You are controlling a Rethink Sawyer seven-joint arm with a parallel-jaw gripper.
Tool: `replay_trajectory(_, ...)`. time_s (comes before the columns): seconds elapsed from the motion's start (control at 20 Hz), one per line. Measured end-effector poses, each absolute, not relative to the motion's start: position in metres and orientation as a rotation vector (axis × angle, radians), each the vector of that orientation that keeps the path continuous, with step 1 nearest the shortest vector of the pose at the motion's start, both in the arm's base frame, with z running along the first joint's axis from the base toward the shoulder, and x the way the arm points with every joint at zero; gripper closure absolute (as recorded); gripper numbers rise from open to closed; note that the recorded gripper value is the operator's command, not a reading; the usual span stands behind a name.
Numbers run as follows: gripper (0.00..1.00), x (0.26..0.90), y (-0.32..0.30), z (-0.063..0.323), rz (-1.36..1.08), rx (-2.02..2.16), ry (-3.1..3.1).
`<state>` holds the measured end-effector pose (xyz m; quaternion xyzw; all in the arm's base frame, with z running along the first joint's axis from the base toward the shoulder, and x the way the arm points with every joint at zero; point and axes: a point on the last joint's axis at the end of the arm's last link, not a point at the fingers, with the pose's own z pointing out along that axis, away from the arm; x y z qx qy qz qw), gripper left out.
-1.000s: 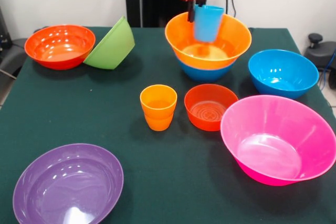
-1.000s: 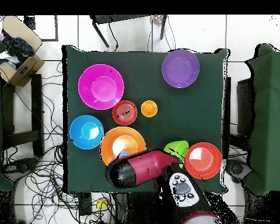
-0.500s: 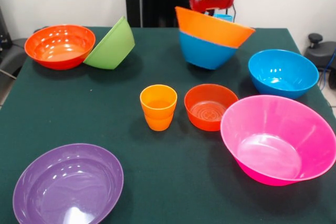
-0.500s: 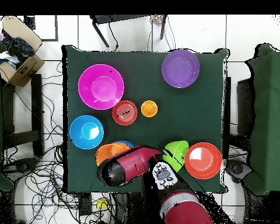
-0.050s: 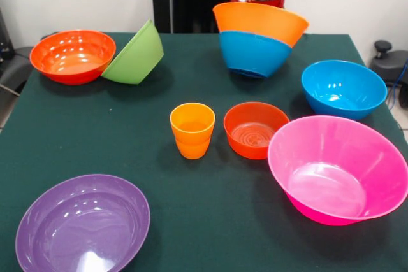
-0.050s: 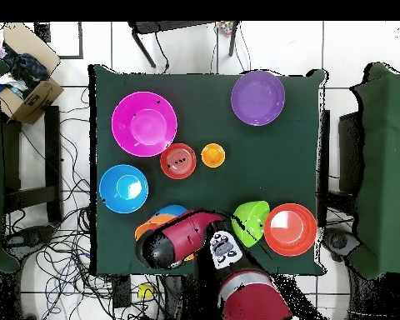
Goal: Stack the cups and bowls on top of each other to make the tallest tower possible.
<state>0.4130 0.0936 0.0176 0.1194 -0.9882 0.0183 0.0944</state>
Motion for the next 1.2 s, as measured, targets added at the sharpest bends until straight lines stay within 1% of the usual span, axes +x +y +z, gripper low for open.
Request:
replay_trajectory(0.35, 1.00, 0.426, 0.082, 0.029, 0.069, 0.323, -2.970)
replay_trajectory(0.55, 1.00, 0.440, 0.073, 0.041, 0.076, 0.291, -3.008)
replay_trajectory(0.8, 1.00, 0.463, 0.064, 0.067, 0.086, 0.239, -3.054)
replay_trajectory(1.2, 1.00, 0.487, 0.063, 0.086, 0.088, 0.201, -3.069)
